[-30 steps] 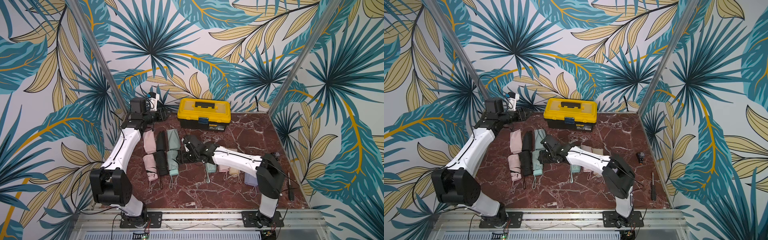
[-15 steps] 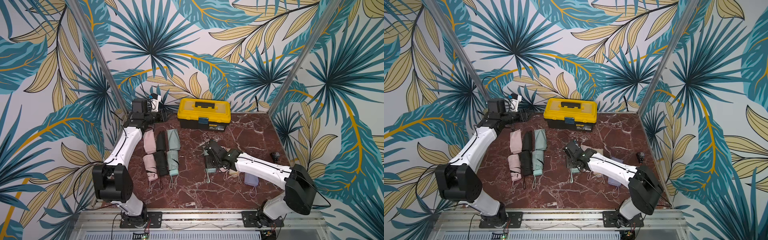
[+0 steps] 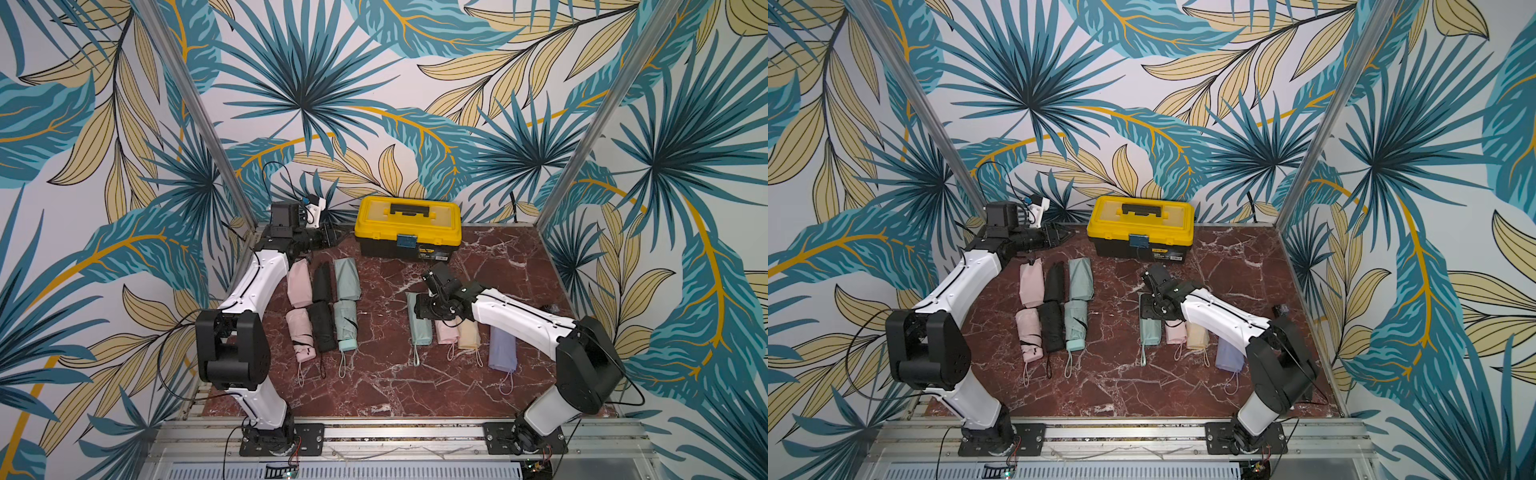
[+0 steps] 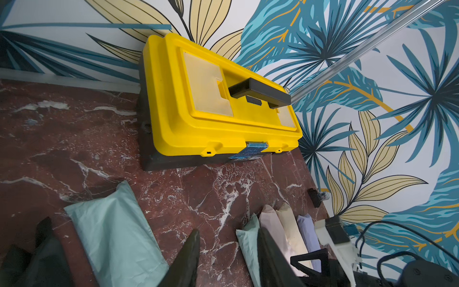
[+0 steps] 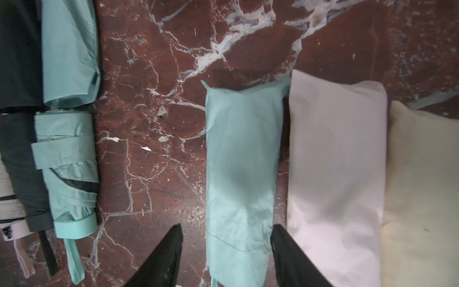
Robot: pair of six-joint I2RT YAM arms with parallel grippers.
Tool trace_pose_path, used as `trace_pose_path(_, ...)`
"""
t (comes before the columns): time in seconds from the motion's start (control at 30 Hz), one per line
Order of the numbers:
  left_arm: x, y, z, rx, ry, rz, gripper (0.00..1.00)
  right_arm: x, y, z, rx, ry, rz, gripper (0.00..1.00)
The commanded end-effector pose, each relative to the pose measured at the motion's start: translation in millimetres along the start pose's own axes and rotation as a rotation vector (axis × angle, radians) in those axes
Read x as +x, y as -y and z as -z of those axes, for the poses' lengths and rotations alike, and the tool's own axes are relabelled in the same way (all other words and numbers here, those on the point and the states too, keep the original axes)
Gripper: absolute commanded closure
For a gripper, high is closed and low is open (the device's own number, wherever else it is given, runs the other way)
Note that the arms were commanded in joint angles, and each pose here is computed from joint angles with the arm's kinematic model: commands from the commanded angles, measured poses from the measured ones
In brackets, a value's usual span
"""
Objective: Take umbrellas out of sleeves
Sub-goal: Move the umbrella to the center of the board.
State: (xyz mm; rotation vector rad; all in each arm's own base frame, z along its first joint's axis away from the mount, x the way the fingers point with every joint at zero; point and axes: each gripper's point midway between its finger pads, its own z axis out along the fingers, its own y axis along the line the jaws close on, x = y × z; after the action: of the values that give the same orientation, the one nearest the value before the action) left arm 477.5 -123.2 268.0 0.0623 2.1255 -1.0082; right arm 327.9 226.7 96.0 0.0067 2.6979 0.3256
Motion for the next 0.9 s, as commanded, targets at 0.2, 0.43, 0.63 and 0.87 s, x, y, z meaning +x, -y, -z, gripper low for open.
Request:
trace_pose_path(0.2,-13.8,8.6,6.2,0.036,0.026,-0.01,0.6,26.0,13.1,-38.8,0.065,-0.101,0.038,0.41)
trace_pose_path(0.43,-13.7,8.5,5.6,0.038,0.024,-0.007,0.6,34.5,6.8,-54.2,0.127,-0.136,0.14,0.55)
trace_pose_path(0.63,-14.8,9.2,6.2,0.041,0.025,-0.007,0.6,50.8,-12.6,-57.3,0.205,-0.147,0.333,0.57)
trace_pose_path(0.87,-15.0,10.3,7.1,0.046,0.025,-0.006,0.6,75.2,-20.1,-55.9,0.221,-0.169,0.439,0.58)
